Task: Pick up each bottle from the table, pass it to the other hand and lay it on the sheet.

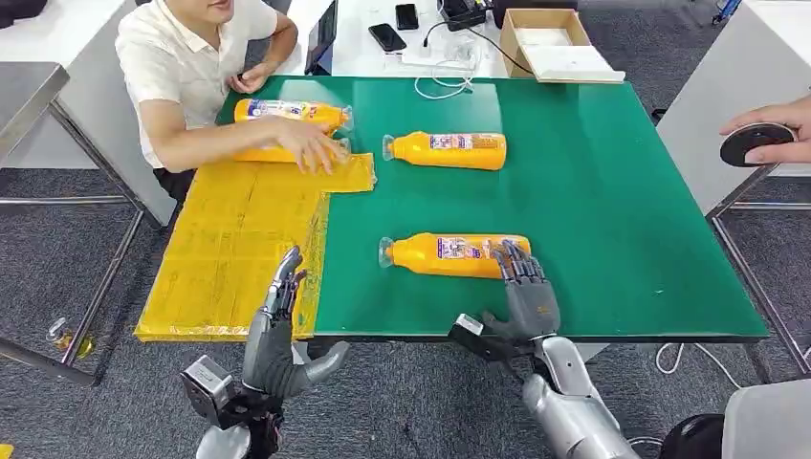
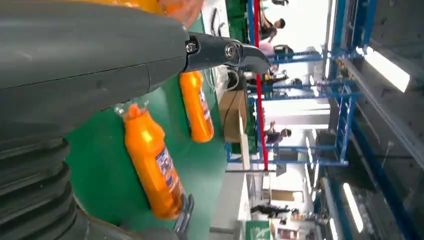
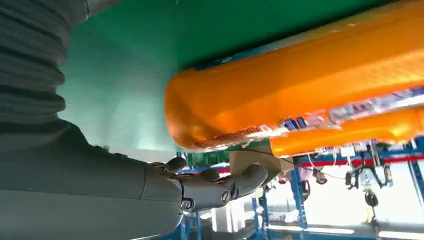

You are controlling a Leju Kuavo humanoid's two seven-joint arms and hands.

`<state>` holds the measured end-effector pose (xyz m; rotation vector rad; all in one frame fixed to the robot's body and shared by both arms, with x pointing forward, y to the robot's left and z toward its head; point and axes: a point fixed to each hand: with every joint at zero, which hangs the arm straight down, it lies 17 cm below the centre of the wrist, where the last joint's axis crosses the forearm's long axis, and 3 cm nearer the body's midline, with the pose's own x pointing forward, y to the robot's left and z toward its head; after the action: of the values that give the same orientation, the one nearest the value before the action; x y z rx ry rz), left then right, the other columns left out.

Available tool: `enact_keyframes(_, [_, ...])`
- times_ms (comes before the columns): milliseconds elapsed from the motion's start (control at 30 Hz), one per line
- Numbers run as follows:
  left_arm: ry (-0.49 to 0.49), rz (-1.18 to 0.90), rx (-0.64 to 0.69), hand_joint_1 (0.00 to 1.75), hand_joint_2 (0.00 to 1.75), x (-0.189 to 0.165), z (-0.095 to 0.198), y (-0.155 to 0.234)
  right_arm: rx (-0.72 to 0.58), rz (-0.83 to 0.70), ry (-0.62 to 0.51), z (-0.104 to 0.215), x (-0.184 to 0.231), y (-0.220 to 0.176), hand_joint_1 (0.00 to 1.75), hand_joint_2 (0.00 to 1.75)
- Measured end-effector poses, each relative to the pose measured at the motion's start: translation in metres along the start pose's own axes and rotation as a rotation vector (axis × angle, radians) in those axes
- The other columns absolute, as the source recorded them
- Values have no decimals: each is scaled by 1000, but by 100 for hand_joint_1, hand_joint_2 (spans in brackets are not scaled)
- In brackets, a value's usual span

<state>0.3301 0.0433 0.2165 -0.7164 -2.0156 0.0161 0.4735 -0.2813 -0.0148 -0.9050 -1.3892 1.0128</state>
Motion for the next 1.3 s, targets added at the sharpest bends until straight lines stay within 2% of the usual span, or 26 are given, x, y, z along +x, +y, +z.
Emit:
enact_keyframes(267, [9,34,-50,0,175,-3,-5,-12,20,137,36,-20,-12,-10,0,175])
enact_keyframes(600, [24,56,-69,0,175,-5,-10,-16,19,183,57,-38,-13,-24,0,175])
enact_keyframes(900, [39,65,-80,0,175,-12,-16,-18,169,170,178,-36,-36,-3,0,175])
enact_keyframes(1033, [39,65,-81,0,175,-12,-17,-18,198,174,203,-34,-41,1,0,175])
enact_keyframes(1167, [42,65,-81,0,175,-13,-17,-18,299,181,269,-30,-51,12,3,175])
enact_keyframes(1200, [43,64,-79,0,175,-13,-17,-18,313,181,276,-29,-53,13,120,175])
enact_keyframes(1233, [44,63,-79,0,175,-14,-16,-18,323,181,279,-28,-54,15,159,175])
enact_keyframes(1267, [47,63,-79,0,175,-15,-16,-18,335,181,282,-26,-56,17,168,175])
enact_keyframes(1300, [49,62,-79,0,175,-15,-16,-18,345,182,285,-25,-58,19,168,175])
